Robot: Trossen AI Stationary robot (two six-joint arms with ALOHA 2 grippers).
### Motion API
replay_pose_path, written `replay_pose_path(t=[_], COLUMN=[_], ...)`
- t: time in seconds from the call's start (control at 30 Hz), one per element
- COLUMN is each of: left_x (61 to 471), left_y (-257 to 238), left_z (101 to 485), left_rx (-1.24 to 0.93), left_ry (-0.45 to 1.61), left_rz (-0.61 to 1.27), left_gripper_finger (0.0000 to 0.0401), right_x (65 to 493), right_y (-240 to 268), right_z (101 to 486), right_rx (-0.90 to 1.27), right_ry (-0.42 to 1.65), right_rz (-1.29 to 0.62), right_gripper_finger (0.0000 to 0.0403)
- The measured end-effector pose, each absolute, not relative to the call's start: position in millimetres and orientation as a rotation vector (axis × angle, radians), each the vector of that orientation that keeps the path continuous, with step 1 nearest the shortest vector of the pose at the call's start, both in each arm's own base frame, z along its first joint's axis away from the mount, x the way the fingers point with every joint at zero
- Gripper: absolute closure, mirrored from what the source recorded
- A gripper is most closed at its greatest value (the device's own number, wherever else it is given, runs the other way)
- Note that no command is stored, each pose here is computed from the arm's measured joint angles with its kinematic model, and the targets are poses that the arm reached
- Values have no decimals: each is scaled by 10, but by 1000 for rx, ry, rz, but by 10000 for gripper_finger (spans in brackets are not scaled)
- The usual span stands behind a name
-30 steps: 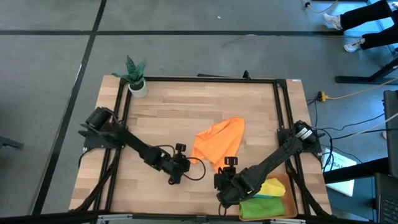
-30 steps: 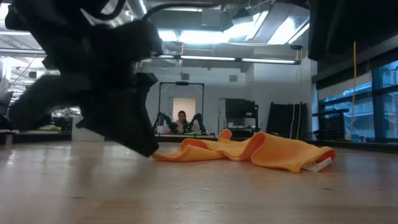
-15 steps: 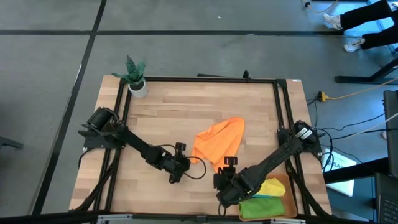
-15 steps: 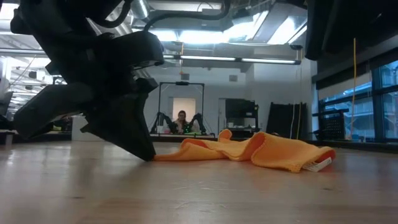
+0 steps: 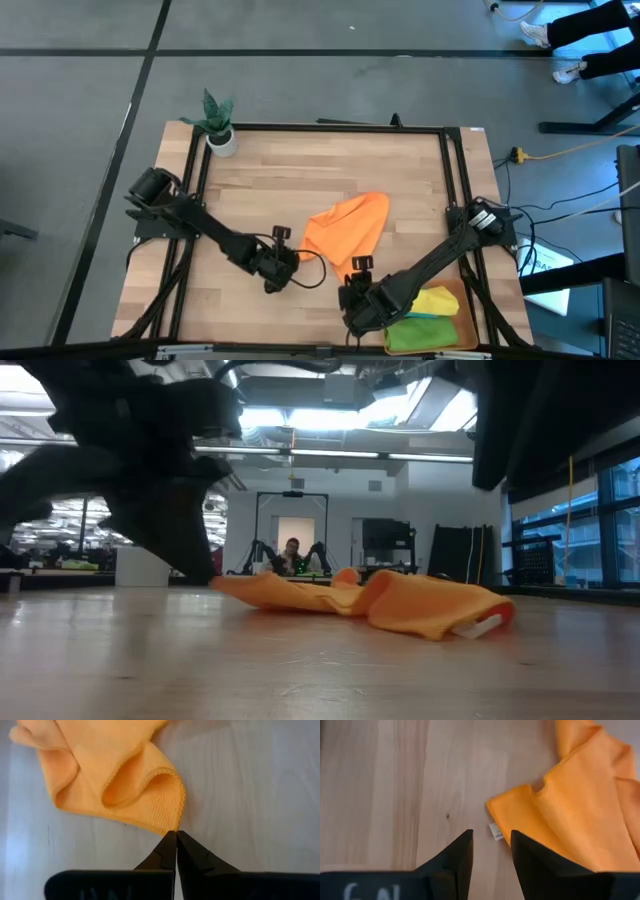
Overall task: Roll microfiber towels into tight, uniform cylinder then place into a basket
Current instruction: Roll the orange microfiber towel
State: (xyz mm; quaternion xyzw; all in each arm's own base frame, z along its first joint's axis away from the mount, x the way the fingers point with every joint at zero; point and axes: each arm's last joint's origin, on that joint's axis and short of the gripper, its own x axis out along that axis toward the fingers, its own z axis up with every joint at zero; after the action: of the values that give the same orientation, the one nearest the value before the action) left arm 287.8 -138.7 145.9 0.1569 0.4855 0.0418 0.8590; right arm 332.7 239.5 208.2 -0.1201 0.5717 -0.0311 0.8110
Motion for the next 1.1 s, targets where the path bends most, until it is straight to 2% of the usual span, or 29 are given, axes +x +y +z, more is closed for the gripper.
replay_pose_path(t=[0.57,0.87,0.97,1.1], left_x=[2795,2793,2793,2793], left_y=[-1437,-1439,-1439,-1439], left_z=[1608,1607,1607,1607], left_rx=[313,314,314,313], left_ry=[996,997,997,997], left_rz=[97,97,97,97], left_gripper_finger=[401,401,401,401], right_x=[3676,3686,3691,3721], right_y=[2289,2284,2275,2235], right_z=[1440,1354,1350,1310], right_rx=[-514,-596,-607,-594], right_ry=[1298,1302,1282,1282], right_rz=[105,94,36,1], right_gripper_finger=[269,270,282,329])
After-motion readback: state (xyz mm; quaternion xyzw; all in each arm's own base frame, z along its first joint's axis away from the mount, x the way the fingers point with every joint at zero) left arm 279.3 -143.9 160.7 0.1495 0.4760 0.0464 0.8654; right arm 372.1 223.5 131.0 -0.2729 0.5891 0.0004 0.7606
